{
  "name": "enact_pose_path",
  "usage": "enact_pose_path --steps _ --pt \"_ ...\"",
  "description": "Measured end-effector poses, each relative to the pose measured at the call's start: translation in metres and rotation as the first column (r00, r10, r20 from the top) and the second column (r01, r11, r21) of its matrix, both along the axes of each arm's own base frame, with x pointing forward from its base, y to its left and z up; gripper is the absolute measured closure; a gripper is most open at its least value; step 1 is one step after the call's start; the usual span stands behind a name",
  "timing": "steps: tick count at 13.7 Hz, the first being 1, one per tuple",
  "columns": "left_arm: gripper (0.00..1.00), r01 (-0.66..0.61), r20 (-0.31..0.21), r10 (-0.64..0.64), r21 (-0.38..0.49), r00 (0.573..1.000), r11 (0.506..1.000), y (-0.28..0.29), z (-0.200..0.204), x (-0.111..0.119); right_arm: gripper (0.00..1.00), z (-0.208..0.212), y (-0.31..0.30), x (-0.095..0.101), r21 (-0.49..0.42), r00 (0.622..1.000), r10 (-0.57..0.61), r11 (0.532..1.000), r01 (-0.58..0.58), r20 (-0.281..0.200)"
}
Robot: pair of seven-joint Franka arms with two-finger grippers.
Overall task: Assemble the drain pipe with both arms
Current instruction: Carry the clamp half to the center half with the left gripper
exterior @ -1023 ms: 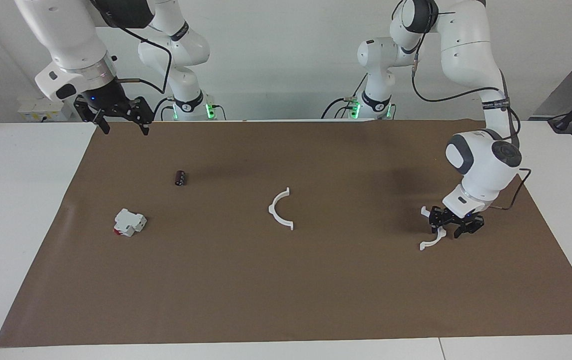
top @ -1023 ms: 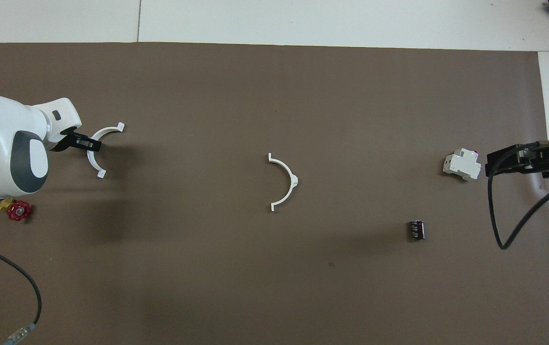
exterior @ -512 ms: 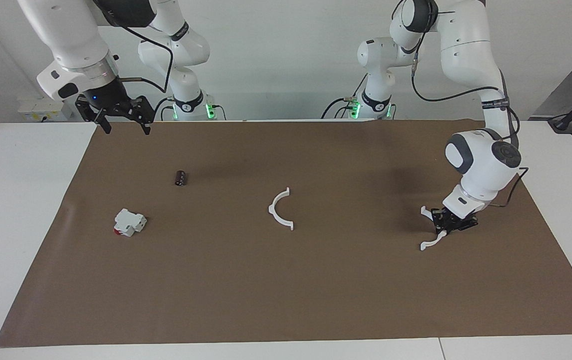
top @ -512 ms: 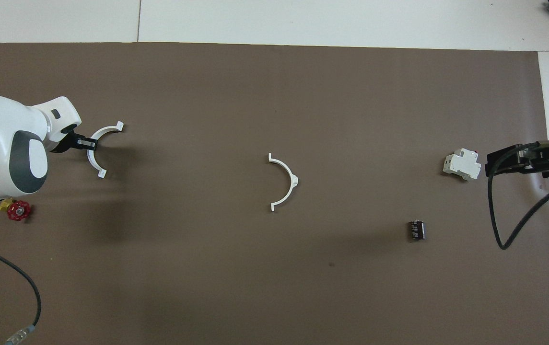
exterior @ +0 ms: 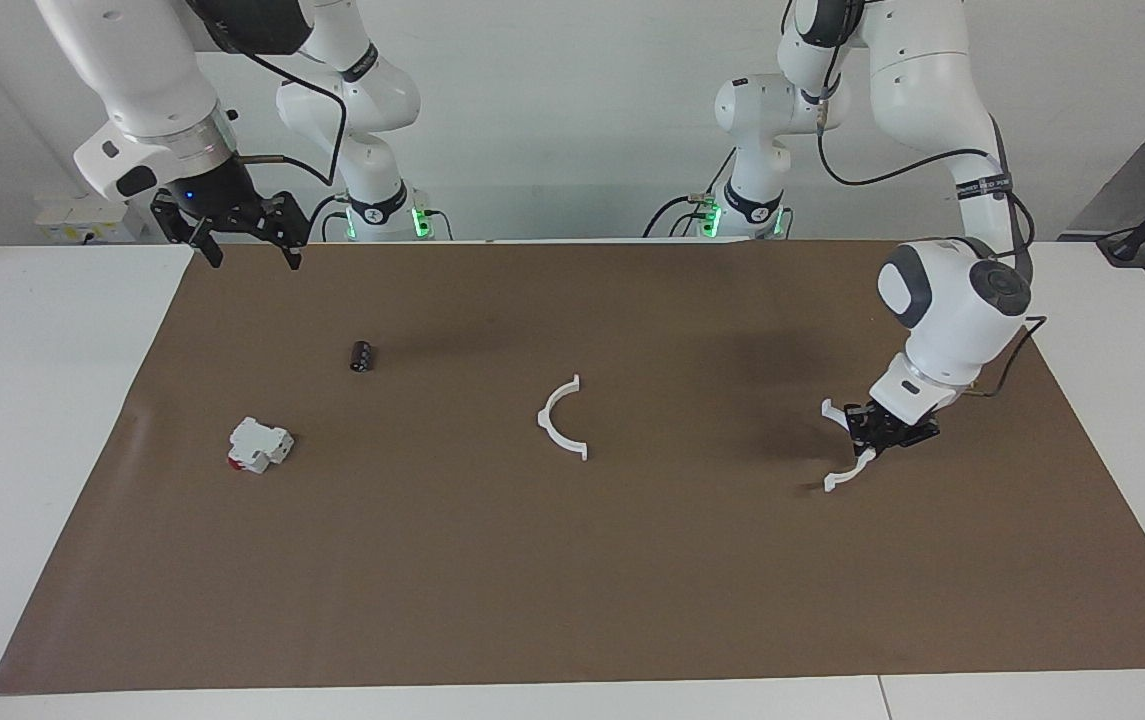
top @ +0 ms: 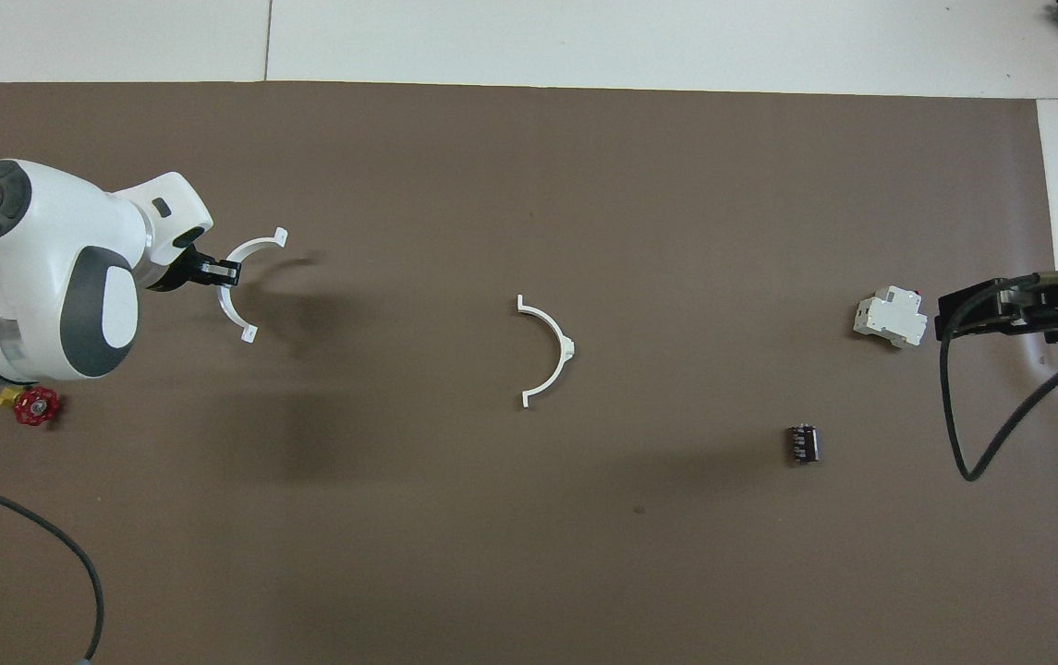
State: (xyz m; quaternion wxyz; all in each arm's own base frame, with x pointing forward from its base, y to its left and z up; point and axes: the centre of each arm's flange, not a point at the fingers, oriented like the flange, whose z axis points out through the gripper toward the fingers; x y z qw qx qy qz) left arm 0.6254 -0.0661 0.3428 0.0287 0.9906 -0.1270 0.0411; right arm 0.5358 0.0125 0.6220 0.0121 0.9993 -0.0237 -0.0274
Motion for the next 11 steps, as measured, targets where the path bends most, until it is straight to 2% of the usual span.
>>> enact_pose_path --steps 4,7,11 --pt "0.79 -0.077 -0.018 0.077 -0.013 0.997 0.997 -0.075 -0.001 -0.013 0.00 0.000 0.000 0.000 0.000 1.000 0.000 1.000 0.000 0.000" --pt "0.79 -0.151 -0.033 0.150 -0.019 0.988 0.988 -0.144 -0.001 -0.033 0.00 0.000 0.000 0.000 0.000 1.000 0.000 1.000 0.000 0.000" --pt "0.79 -0.261 0.008 0.261 0.043 0.965 0.965 -0.210 -0.002 -0.061 0.00 0.000 0.000 0.000 0.000 1.000 0.000 1.000 0.000 0.000"
